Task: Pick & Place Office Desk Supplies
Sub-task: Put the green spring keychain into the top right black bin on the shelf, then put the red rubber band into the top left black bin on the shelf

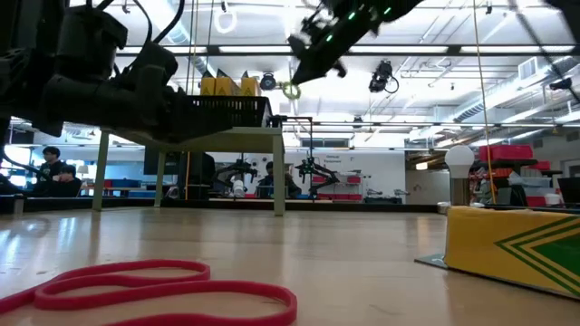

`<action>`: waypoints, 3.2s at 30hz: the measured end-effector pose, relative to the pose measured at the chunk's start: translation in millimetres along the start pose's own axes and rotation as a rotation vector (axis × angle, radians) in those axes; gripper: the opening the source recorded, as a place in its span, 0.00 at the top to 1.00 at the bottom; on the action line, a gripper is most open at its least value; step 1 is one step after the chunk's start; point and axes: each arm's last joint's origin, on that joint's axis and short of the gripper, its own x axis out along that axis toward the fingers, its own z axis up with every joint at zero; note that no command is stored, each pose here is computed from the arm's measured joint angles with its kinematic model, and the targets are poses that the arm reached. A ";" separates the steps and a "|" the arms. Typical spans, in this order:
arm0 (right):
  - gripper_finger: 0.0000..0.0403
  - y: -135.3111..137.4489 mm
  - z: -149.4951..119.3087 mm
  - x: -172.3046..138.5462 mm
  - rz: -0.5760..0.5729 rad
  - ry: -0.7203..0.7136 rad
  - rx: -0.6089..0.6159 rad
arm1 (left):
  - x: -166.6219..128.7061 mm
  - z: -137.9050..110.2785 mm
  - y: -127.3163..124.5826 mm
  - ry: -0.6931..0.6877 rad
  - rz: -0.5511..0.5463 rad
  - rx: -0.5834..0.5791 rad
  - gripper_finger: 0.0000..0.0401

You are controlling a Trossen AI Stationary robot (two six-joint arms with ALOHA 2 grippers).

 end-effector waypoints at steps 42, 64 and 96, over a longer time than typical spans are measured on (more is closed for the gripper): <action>0.98 16.9 -42.2 -28.2 0.070 0.062 -0.129 | 15.8 -1.9 12.7 0.047 -0.037 0.067 0.97; 0.94 5.7 -183.1 -140.3 -0.110 0.529 0.159 | 15.8 -1.7 12.7 0.044 -0.037 0.073 0.97; 0.77 -66.7 -320.0 -114.9 -0.406 0.638 0.495 | 15.6 -2.0 12.2 0.049 -0.038 -0.005 0.97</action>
